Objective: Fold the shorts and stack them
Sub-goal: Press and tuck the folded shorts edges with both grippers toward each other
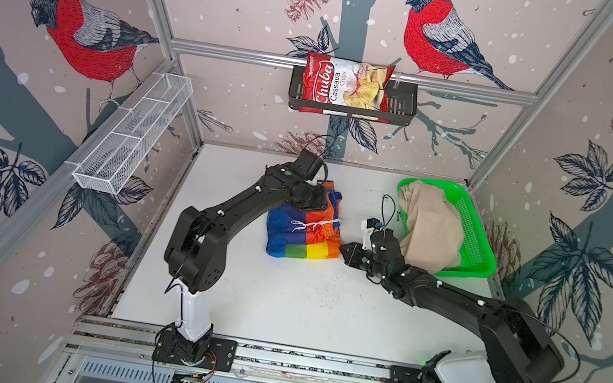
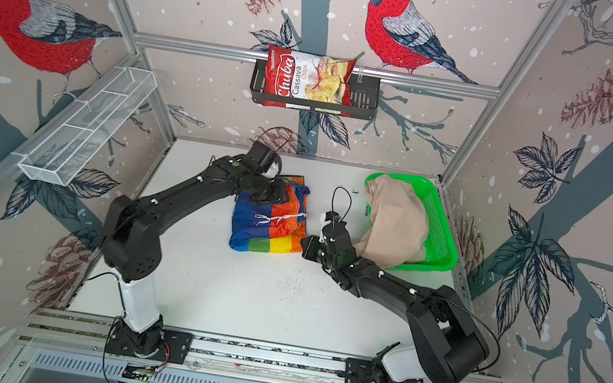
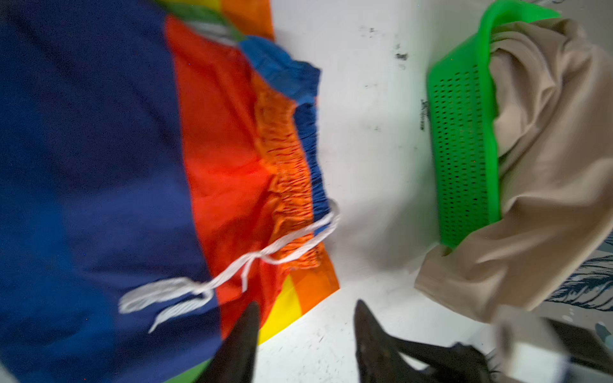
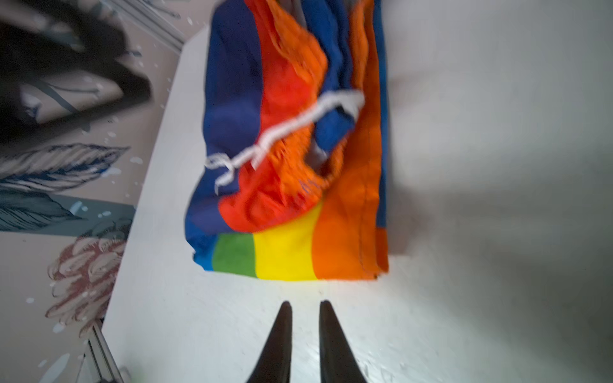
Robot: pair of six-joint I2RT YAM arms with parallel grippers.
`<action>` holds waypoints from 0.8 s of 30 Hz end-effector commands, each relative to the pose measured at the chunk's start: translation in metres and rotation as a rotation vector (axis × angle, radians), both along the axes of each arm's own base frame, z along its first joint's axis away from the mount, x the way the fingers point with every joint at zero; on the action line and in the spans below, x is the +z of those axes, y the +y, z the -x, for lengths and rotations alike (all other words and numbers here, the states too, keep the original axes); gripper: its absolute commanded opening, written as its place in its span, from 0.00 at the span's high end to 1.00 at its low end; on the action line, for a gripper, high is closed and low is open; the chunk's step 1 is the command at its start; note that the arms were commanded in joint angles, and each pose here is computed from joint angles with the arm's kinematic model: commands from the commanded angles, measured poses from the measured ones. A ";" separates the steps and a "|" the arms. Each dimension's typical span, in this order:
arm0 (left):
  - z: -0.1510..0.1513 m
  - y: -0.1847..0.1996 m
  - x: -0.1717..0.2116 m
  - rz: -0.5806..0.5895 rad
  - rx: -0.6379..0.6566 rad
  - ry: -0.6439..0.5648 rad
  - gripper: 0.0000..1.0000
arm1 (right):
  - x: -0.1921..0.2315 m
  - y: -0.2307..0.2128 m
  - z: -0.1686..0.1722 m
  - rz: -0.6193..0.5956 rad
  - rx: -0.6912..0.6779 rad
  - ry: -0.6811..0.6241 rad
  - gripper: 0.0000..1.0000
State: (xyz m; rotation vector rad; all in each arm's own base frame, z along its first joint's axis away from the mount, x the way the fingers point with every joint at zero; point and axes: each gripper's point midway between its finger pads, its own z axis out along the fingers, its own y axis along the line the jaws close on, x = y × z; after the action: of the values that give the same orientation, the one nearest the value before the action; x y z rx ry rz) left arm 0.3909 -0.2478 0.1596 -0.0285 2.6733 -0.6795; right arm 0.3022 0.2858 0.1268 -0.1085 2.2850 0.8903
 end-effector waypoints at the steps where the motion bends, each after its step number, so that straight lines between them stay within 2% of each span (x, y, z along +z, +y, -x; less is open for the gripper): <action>1: 0.001 0.020 -0.012 0.041 0.036 -0.032 0.65 | 0.005 -0.001 -0.011 0.105 0.005 -0.014 0.86; 4: 0.013 0.037 -0.037 0.040 0.062 -0.001 0.65 | 0.014 0.019 -0.030 0.105 0.039 -0.021 0.90; 8: 0.025 0.040 -0.063 0.068 0.066 0.022 0.60 | 0.010 0.044 -0.060 0.113 0.067 -0.013 0.91; 13: 0.028 0.053 -0.095 0.083 0.114 0.068 0.61 | -0.027 0.067 -0.088 0.093 0.105 0.073 0.95; 20: 0.047 0.088 -0.146 0.062 0.194 0.184 0.67 | -0.105 0.054 -0.079 0.070 0.094 0.231 0.96; 24: 0.060 0.099 -0.164 0.039 0.220 0.226 0.68 | -0.120 0.051 -0.077 0.058 0.102 0.270 0.96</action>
State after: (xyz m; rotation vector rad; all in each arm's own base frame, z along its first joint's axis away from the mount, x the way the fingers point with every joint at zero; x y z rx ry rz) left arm 0.3505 -0.1668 0.0222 -0.3442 2.7132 -0.8113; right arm 0.3872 0.3419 0.0233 -0.1700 2.5102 0.9358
